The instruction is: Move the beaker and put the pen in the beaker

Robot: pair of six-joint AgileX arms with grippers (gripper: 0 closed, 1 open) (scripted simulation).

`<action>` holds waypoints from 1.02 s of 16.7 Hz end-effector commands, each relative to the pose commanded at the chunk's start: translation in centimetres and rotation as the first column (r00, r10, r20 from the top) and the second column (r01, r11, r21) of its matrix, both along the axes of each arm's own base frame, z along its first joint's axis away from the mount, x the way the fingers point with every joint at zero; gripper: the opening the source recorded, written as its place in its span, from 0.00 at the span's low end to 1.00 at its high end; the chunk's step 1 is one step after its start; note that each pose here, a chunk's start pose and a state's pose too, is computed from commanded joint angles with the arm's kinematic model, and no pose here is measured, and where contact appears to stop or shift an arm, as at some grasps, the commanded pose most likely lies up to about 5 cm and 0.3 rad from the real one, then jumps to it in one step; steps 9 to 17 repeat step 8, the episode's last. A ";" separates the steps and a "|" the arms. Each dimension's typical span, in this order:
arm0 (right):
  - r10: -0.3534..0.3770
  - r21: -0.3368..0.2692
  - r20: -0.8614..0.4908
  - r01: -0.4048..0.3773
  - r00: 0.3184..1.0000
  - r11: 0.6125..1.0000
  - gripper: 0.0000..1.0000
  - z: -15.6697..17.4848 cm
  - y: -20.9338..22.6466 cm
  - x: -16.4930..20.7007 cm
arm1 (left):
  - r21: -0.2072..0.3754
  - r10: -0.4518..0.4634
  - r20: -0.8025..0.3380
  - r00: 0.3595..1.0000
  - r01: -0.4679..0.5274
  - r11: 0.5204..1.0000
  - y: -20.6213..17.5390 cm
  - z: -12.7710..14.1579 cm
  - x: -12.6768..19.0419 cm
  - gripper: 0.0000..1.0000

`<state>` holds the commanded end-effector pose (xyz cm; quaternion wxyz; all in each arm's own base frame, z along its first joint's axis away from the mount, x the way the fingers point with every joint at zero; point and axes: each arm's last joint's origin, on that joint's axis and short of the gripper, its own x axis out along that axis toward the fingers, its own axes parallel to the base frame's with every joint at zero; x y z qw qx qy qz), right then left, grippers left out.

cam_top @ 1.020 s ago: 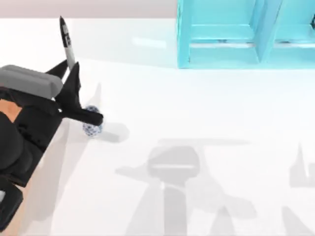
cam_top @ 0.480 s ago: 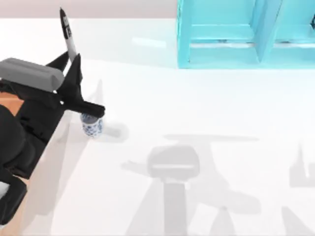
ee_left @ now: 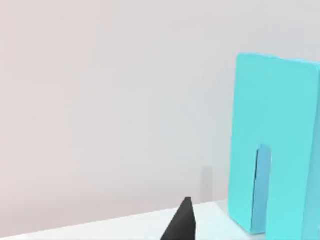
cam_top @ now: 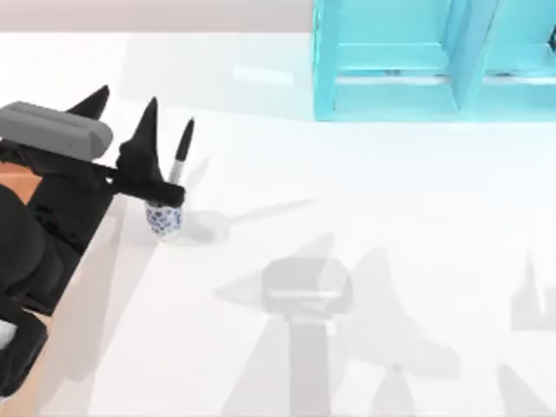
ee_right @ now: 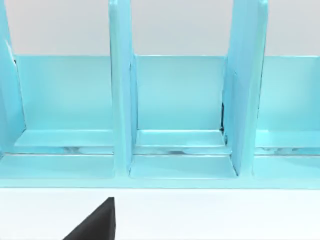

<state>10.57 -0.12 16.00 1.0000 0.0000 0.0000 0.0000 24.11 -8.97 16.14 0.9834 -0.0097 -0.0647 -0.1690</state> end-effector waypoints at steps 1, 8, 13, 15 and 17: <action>0.000 0.000 0.000 0.000 1.000 1.000 1.00 0.0 0.0 0.0 | 0.000 0.000 0.000 1.000 0.000 1.000 0.0 0.0 0.0 0.90; 0.000 0.000 0.000 0.000 1.000 1.000 1.00 0.0 0.0 0.0 | 0.000 0.000 0.000 1.000 0.000 1.000 0.0 0.0 0.0 1.00; 0.000 0.000 0.000 0.000 1.000 1.000 1.00 0.0 0.0 0.0 | 0.000 0.000 0.000 1.000 0.000 1.000 0.0 0.0 0.0 1.00; 0.000 0.000 0.000 0.000 1.000 1.000 1.00 0.0 0.0 0.0 | 0.000 0.000 0.000 1.000 0.000 1.000 0.0 0.0 0.0 1.00; 0.000 0.000 0.000 0.000 1.000 1.000 1.00 0.0 0.0 0.0 | 0.000 0.000 0.000 1.000 0.000 1.000 0.0 0.0 0.0 1.00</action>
